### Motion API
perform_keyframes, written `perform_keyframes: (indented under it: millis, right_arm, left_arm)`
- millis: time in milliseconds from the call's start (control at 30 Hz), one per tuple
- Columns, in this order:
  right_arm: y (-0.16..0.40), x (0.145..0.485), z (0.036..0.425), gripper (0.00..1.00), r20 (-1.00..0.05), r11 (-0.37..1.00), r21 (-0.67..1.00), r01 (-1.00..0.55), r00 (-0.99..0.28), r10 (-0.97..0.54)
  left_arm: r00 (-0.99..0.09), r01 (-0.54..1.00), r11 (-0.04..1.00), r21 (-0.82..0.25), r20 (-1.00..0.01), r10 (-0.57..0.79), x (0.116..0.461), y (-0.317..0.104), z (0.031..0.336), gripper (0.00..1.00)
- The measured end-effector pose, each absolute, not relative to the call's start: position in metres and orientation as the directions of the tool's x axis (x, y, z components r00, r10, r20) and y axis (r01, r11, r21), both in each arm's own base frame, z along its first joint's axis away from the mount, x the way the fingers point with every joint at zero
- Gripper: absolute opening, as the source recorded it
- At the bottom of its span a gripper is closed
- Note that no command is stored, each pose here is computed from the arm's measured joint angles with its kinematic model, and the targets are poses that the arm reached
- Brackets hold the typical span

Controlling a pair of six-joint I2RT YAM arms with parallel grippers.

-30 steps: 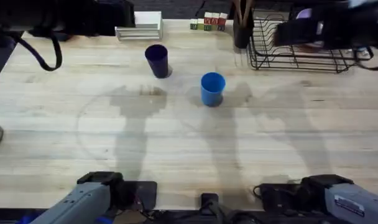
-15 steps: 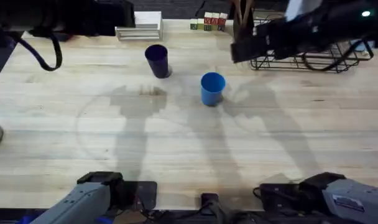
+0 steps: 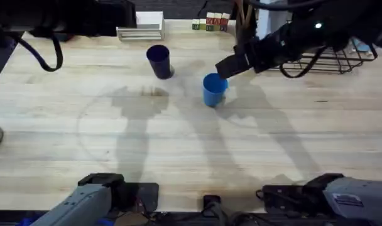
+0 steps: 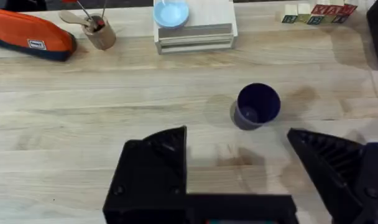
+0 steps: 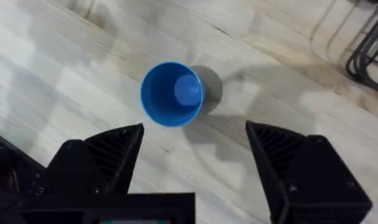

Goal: Pick up the cup on the table and put them onto the rack.

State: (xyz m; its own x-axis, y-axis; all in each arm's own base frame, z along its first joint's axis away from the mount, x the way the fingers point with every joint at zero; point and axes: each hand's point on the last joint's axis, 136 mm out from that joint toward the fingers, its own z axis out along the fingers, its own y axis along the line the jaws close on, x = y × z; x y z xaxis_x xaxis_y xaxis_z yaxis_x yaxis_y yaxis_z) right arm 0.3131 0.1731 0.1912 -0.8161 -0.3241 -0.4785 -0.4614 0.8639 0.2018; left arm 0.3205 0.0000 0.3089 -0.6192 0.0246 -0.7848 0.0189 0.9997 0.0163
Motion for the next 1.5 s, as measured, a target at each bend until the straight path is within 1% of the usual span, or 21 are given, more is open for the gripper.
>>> perform_keyframes:
  millis: [467,933,967,1033,1067,1200,1267,1300,1500]
  right_arm:
    - [0.179,0.320,0.144,0.993,-0.357,0.872,0.212,-0.442,-0.865,-0.352]
    - [0.177,0.335,0.116,0.993,-0.323,0.888,0.173,-0.425,-0.877,-0.356]
    - [0.178,0.339,0.107,0.993,-0.310,0.890,0.171,-0.422,-0.881,-0.358]
    - [0.180,0.342,0.104,0.497,-0.315,0.890,0.171,-0.422,-0.880,-0.357]
    - [0.180,0.342,0.104,0.430,-0.314,0.890,0.171,-0.422,-0.880,-0.357]
    - [0.180,0.342,0.104,0.222,-0.315,0.890,0.171,-0.423,-0.879,-0.357]
    - [0.180,0.343,0.104,0.081,-0.315,0.891,0.171,-0.421,-0.880,-0.356]
    - [0.180,0.342,0.104,0.045,-0.314,0.891,0.174,-0.420,-0.881,-0.354]
    - [0.182,0.342,0.105,0.032,-0.318,0.888,0.175,-0.425,-0.878,-0.357]
  left_arm:
    - [-0.625,0.019,1.000,0.016,-0.780,0.025,0.319,0.000,0.307,0.993]
    - [-0.625,0.019,1.000,0.016,-0.780,0.025,0.319,0.000,0.307,0.993]
    - [-0.625,0.019,1.000,0.016,-0.780,0.025,0.319,0.000,0.307,0.994]
    - [-0.625,0.019,1.000,0.016,-0.780,0.025,0.319,0.000,0.307,0.993]
    - [-0.625,0.019,1.000,0.016,-0.780,0.025,0.319,0.000,0.307,0.993]
    - [-0.625,0.019,1.000,0.016,-0.780,0.025,0.319,0.000,0.307,0.993]
    - [-0.625,0.019,1.000,0.016,-0.780,0.025,0.319,0.000,0.307,0.993]
    - [-0.625,0.019,1.000,0.016,-0.780,0.025,0.319,0.000,0.307,0.993]
    - [-0.625,0.019,1.000,0.016,-0.780,0.025,0.319,0.000,0.307,0.993]
